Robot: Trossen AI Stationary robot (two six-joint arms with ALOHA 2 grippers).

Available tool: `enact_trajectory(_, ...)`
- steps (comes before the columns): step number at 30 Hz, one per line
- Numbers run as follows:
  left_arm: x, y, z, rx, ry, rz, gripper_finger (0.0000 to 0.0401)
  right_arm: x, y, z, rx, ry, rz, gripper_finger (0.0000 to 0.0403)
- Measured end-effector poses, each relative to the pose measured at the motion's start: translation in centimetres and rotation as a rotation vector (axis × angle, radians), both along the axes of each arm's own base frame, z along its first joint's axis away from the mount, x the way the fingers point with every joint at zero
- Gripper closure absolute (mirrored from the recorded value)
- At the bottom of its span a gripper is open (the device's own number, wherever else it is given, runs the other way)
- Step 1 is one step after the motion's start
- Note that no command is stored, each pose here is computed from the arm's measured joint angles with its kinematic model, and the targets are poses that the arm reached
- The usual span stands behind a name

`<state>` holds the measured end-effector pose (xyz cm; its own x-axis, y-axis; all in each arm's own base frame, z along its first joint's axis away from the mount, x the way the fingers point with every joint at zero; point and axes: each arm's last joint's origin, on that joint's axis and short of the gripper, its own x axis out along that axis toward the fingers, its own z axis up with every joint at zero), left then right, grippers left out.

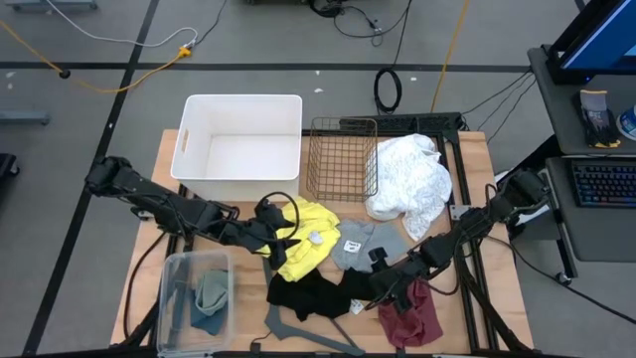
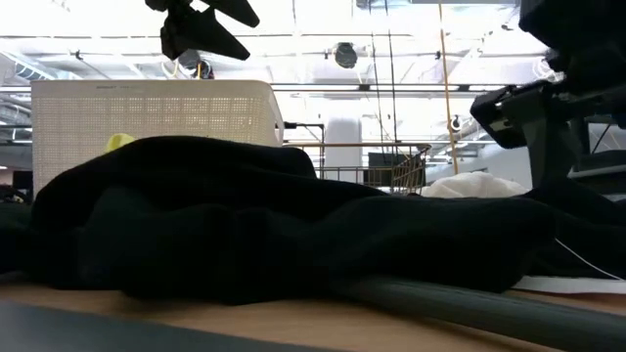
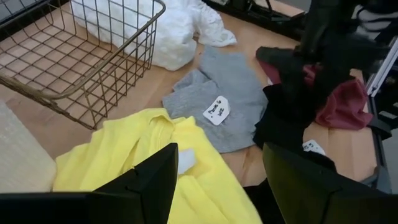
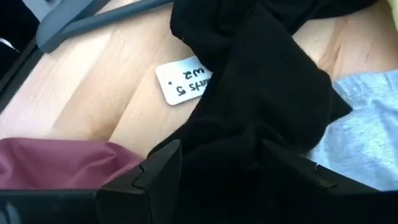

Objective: Pick & Place Cloths
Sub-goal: Put the black sock into the transparent bin

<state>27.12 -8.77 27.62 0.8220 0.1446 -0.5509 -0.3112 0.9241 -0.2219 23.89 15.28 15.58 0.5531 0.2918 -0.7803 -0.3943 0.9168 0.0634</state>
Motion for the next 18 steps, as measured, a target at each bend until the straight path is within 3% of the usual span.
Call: enact_trajectory(18, 0.1, 0.0, 0.2, -0.002, -0.020, 0.008, 0.0162, -1.1, -0.7, -1.7, -0.007, 0.045, -0.019, 0.0205)
